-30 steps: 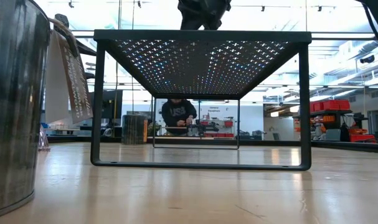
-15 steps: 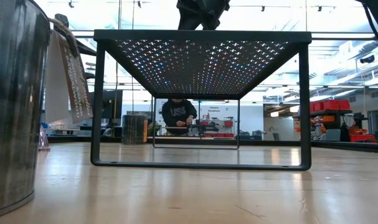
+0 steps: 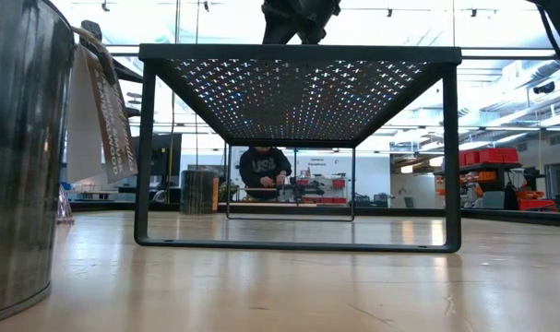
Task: Pick & Place candle stick holders
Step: Put the middle right silver scented candle on the shelf, then put the top silver scented candle on the shelf aligned with the other scented candle
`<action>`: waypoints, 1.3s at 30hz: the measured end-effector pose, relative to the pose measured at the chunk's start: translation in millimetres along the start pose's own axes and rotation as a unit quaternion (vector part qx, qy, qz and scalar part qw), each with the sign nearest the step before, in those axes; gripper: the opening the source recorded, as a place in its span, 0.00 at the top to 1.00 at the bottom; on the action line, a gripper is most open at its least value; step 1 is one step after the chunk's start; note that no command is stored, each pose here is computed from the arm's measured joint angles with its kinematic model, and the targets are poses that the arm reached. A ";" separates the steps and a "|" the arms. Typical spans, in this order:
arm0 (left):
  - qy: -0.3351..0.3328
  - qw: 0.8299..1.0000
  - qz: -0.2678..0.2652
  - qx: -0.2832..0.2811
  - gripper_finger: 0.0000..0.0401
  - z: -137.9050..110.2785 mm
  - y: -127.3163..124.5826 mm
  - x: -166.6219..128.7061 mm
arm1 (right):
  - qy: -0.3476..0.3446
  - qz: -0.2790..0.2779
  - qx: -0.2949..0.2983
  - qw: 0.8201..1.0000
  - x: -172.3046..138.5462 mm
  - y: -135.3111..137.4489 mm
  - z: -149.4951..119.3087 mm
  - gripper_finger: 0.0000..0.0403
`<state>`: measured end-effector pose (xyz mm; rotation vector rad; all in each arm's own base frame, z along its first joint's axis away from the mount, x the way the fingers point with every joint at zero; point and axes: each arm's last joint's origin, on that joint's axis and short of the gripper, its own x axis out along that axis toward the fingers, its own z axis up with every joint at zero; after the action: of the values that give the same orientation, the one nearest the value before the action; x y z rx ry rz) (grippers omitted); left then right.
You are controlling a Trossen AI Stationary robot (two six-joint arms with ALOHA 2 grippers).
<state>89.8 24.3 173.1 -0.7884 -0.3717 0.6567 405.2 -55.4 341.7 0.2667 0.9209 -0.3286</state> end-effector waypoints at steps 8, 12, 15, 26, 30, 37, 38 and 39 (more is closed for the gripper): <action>0.000 1.000 0.000 0.000 0.29 0.0 0.0 0.0 | 0.002 -0.007 -0.001 1.000 0.0 -0.4 -0.6 0.06; 0.000 1.000 0.000 0.000 0.29 0.0 0.0 0.0 | -0.003 -0.026 0.003 1.000 -0.4 -1.5 -0.4 0.03; 0.000 1.000 0.000 0.000 0.29 0.0 0.0 0.0 | -0.002 -0.026 0.003 1.000 -0.7 -1.8 -0.5 0.01; 0.000 1.000 0.000 0.000 0.29 0.0 0.0 0.0 | -0.017 -0.026 -0.006 1.000 -0.7 -1.5 2.3 0.01; 0.000 1.000 0.000 0.001 0.29 0.0 0.0 0.0 | -0.022 -0.040 -0.016 0.999 -0.8 -2.2 2.9 0.01; -0.001 1.000 -0.001 0.000 0.29 0.1 -0.1 0.0 | -0.047 -0.081 -0.020 0.995 -11.5 -6.6 5.4 0.01; -0.002 1.000 -0.001 0.000 0.29 0.3 -0.2 0.0 | -0.056 -0.086 -0.018 0.995 -16.4 -7.5 6.2 0.01; -0.007 1.000 0.000 -0.003 0.29 0.9 -0.5 0.0 | -0.062 -0.093 -0.015 0.994 -20.0 -9.0 6.8 0.01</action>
<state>89.5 24.5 174.1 -0.7906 -0.3863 0.6625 395.5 -62.8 361.1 0.1320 0.8289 -0.4978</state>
